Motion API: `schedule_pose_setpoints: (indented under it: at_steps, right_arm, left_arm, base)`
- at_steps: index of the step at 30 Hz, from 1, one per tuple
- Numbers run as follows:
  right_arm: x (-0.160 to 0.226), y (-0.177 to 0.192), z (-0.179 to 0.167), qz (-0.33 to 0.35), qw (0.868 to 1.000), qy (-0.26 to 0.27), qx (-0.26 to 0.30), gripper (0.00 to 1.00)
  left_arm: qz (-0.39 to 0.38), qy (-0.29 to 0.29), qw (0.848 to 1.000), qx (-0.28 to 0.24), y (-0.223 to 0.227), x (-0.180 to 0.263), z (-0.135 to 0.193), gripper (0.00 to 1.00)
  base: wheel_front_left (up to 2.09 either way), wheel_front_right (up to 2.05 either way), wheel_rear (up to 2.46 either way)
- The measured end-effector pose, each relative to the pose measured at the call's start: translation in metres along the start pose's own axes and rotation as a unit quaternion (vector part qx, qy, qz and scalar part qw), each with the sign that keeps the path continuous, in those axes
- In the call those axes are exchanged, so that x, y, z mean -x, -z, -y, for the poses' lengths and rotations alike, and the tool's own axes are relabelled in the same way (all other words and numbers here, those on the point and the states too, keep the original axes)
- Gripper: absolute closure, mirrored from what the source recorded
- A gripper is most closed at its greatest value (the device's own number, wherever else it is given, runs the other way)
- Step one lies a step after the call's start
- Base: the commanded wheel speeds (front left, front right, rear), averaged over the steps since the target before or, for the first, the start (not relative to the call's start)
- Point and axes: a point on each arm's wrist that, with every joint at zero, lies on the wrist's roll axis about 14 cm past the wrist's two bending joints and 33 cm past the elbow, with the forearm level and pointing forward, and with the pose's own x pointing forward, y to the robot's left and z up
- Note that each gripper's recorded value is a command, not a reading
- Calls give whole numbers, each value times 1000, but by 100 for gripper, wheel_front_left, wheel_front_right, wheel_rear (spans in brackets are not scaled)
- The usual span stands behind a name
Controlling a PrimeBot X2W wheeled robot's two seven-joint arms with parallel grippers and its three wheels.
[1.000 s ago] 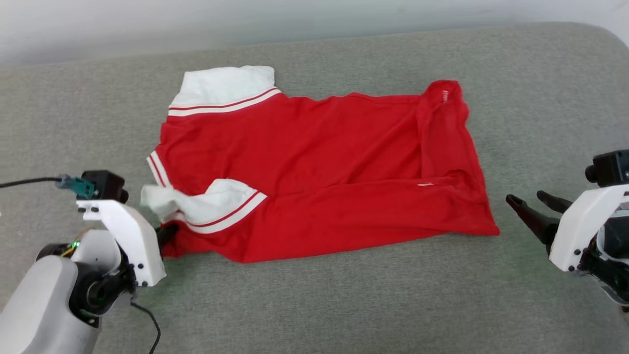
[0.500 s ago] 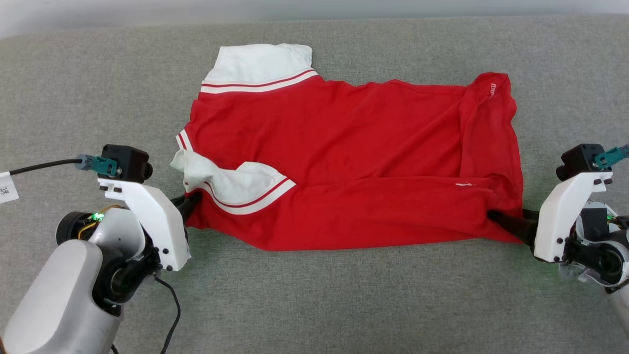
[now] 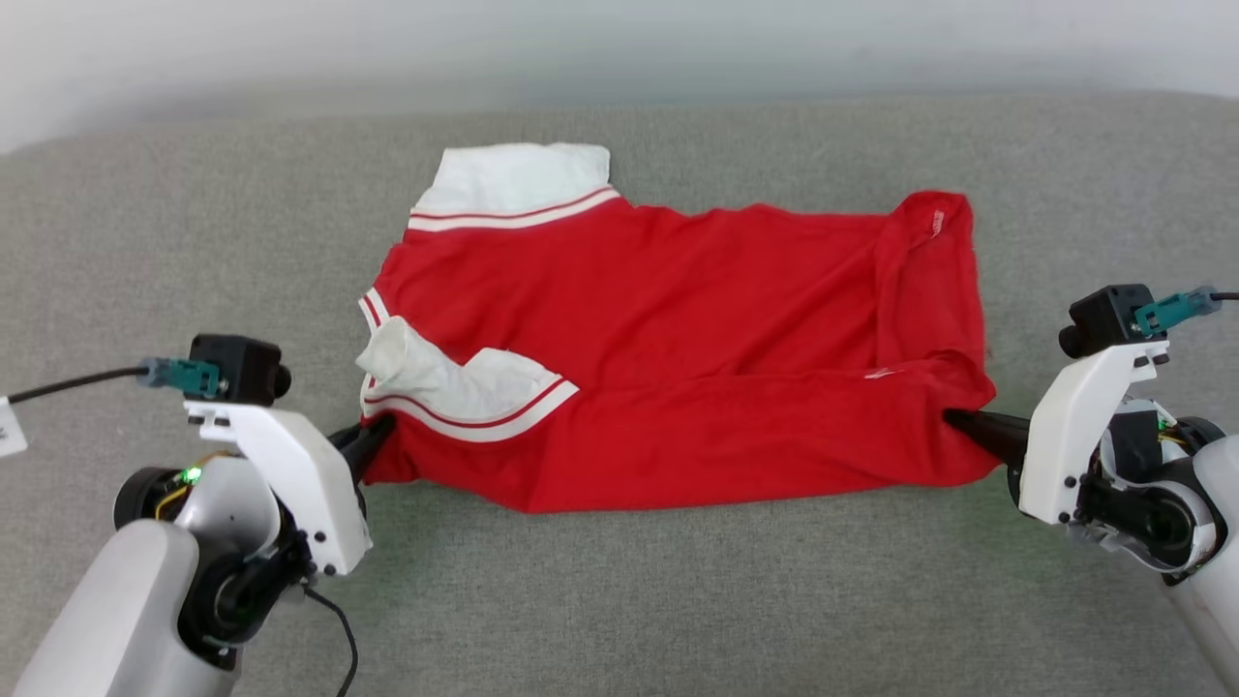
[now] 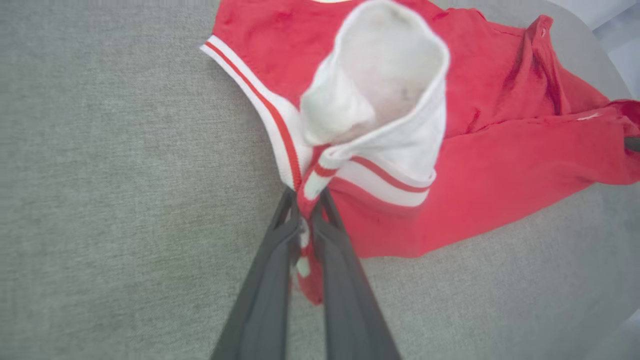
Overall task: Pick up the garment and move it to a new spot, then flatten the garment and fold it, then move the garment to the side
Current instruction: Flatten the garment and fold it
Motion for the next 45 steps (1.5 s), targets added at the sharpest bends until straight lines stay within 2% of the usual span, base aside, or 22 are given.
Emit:
schedule_pose_setpoints:
  at_steps: [13, 20, 21, 22, 23, 24, 27, 30, 34, 39, 45]
  right_arm:
    - [54, 14, -24, 42, 999, -22, 9, 100]
    - [64, 50, -14, 19, 1000, -9, -10, 100]
    - [62, 56, -13, 15, 1000, -8, -17, 64]
    - [60, 62, -11, 13, 1000, -5, -21, 0]
    - [57, 66, -9, 13, 1000, -1, -23, 0]
    - [56, 66, -8, 19, 1000, 2, -24, 0]
    - [55, 48, -2, 86, 996, 20, 7, 0]
    - [63, 24, 3, 163, 985, 38, 37, 0]
    - [82, -10, 12, 268, 958, 70, 69, 0]
    - [103, -41, 15, 359, 924, 96, 93, 0]
    - [108, -71, 12, 409, 899, 105, 112, 0]
  left_arm:
    - [55, -20, 998, 9, 9, 66, 10, 100]
    - [-3, -27, 998, 59, 55, 83, 8, 100]
    - [-16, -24, 997, 69, 65, 82, 9, 100]
    - [-18, -19, 997, 77, 68, 79, 12, 83]
    - [-12, -16, 996, 82, 67, 77, 12, 12]
    - [-13, -14, 996, 86, 68, 74, 12, 0]
    - [16, -19, 996, 81, 56, 63, 7, 0]
    - [61, -26, 996, 53, 31, 55, 4, 0]
    - [137, -45, 989, 14, -13, 48, 1, 0]
    - [223, -54, 973, -26, -70, 35, 10, 0]
    - [251, -40, 965, -57, -117, -5, 19, 0]
  base:
    - [0, 0, 0]
    - [0, 0, 0]
    - [0, 0, 0]
    - [0, 0, 0]
    - [0, 0, 0]
    - [0, 0, 0]
    - [0, 0, 0]
    - [0, 0, 0]
    - [0, 0, 0]
    - [0, 0, 0]
    - [0, 0, 0]
